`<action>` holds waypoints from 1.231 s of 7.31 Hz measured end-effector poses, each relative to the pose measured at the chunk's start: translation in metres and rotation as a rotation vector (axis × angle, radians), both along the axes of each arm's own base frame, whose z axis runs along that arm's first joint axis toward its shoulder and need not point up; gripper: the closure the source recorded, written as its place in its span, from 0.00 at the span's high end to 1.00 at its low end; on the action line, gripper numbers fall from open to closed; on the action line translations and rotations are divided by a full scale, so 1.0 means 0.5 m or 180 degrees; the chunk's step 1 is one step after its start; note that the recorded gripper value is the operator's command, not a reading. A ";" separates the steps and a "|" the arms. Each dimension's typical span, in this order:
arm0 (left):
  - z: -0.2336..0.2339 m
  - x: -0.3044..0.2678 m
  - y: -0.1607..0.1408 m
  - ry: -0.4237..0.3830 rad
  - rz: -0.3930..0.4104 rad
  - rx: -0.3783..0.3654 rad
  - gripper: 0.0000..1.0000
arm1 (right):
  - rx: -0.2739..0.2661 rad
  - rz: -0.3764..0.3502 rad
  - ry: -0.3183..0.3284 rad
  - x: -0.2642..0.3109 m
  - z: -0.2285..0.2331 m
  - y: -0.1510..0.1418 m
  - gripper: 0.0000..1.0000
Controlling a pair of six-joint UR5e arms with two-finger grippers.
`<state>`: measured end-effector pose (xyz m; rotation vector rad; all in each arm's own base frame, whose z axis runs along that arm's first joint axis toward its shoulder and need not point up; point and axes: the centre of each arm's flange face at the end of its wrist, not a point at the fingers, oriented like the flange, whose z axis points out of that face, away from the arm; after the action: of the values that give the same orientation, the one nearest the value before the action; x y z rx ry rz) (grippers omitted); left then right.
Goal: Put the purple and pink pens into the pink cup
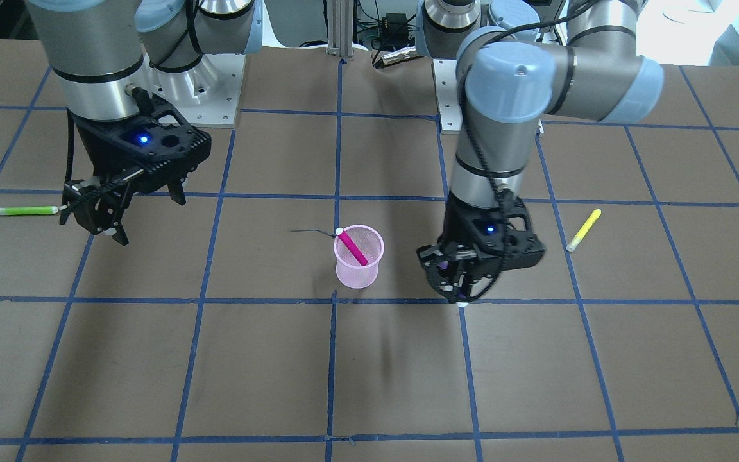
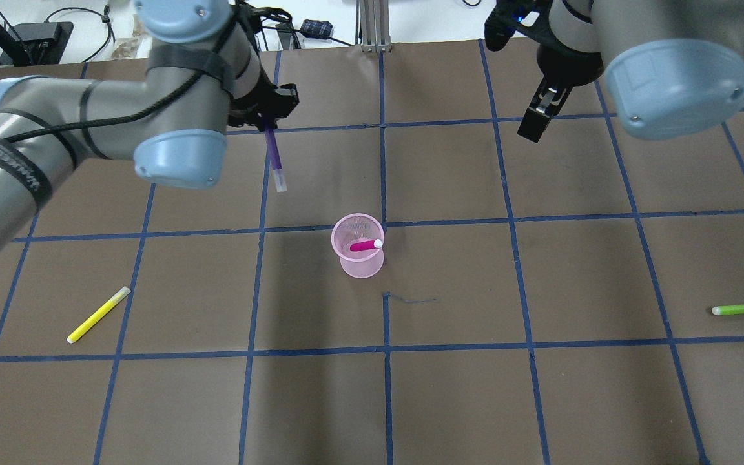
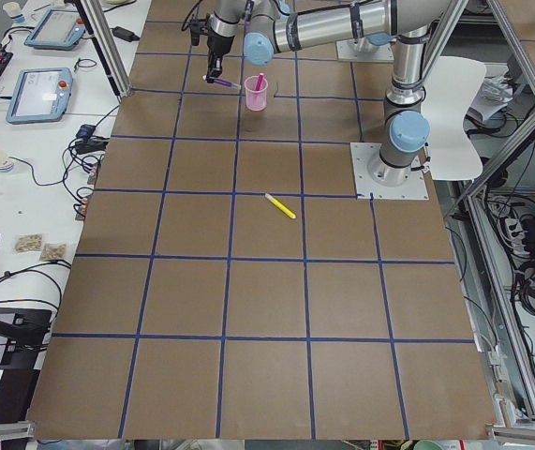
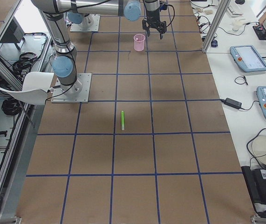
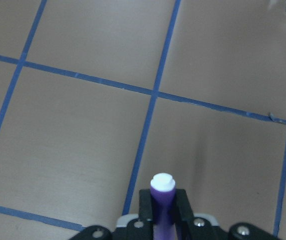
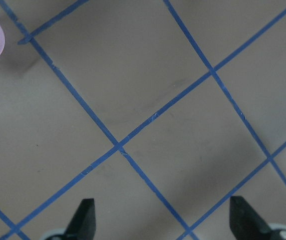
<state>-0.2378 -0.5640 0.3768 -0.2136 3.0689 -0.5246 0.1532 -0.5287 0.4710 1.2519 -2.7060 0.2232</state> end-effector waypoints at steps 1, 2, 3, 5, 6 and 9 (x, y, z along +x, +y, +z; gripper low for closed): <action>-0.019 -0.079 0.035 -0.0080 -0.0141 -0.0012 0.00 | -0.0021 -0.0583 -0.0160 -0.007 0.014 0.013 1.00; -0.036 -0.132 0.065 -0.0116 -0.0224 -0.0024 0.00 | -0.0003 -0.1275 -0.0322 -0.008 0.026 0.030 1.00; -0.057 -0.158 0.088 -0.0105 -0.0235 -0.0058 0.00 | 0.0085 -0.1866 -0.0460 -0.005 0.031 0.046 1.00; -0.105 -0.167 0.121 -0.0030 -0.0220 -0.0229 0.00 | 0.0361 -0.2553 -0.0745 0.013 0.032 0.069 1.00; -0.121 -0.168 0.132 0.0005 -0.0213 -0.0297 0.00 | 0.0436 -0.2782 -0.0808 0.017 0.038 0.081 1.00; -0.165 -0.169 0.163 -0.0008 -0.0215 -0.0235 0.00 | 0.0430 -0.2957 -0.0702 0.013 0.040 0.095 1.00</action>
<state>-0.3222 -0.4823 0.2942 -0.1110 3.0665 -0.6414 0.1598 -0.4811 0.4908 -0.1154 -3.1838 0.0563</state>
